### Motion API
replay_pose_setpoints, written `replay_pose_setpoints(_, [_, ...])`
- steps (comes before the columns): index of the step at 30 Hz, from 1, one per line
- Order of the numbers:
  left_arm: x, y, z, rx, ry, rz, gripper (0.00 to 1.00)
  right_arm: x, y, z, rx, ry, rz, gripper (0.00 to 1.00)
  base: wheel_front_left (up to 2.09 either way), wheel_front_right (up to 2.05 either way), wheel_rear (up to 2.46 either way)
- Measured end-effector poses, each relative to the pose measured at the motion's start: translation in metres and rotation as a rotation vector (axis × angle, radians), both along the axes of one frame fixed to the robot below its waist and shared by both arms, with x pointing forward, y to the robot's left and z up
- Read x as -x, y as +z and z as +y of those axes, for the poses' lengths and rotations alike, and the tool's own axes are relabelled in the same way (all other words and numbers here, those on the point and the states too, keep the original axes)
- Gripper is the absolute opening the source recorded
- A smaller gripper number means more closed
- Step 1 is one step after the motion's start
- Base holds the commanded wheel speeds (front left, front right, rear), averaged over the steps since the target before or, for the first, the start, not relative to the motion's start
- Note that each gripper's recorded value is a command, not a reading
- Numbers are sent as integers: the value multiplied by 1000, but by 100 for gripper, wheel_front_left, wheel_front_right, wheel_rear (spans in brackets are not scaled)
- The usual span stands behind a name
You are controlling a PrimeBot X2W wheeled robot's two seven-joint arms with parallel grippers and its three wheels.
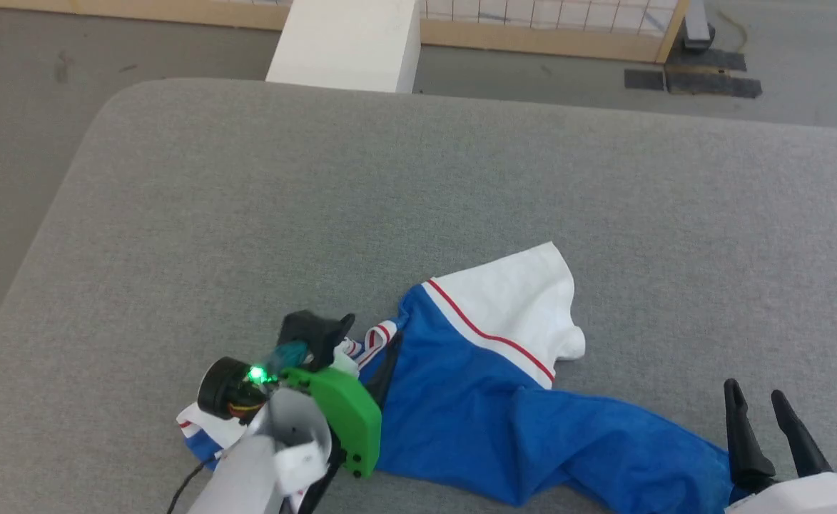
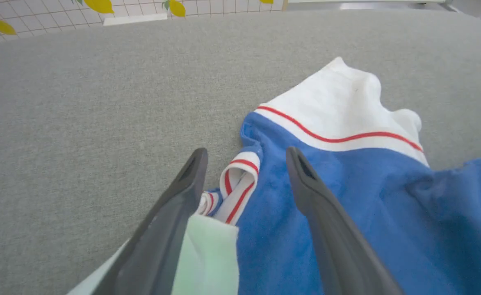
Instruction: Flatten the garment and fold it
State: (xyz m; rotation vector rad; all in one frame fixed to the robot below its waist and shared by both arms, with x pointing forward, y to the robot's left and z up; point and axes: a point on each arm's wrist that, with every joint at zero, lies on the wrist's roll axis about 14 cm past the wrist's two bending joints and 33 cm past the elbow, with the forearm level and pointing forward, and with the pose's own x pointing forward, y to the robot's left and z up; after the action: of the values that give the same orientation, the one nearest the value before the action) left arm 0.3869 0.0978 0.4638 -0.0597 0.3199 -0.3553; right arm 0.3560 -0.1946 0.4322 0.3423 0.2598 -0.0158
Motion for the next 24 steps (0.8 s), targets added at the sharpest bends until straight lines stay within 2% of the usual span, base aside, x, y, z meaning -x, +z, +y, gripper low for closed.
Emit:
replay_pose_setpoints(6, [1,-65,-4,-180,-108,295,100,-1,-6,-5,-1,-18,20,100,0,0,0])
replay_pose_setpoints(9, [-3,-75,-9,-229,-147,346,100,2,-9,-10,2,-34,29,100,0,0,0])
replay_pose_setpoints(10, [-6,-75,-10,-237,-155,344,61,3,-9,-11,3,-39,31,100,0,0,0])
replay_pose_setpoints(11, [-9,-74,-12,-239,-160,335,9,4,-10,-13,4,-44,33,100,0,0,0])
replay_pose_setpoints(12, [-12,-73,-14,-236,-163,322,0,5,-10,-15,5,-50,34,100,0,0,0])
replay_pose_setpoints(17, [-25,-59,-30,-197,-196,228,0,9,-10,-21,9,-71,37,100,0,0,0])
replay_pose_setpoints(24, [-60,36,-99,-130,-372,-107,0,12,-11,-29,11,-100,42,100,0,0,0])
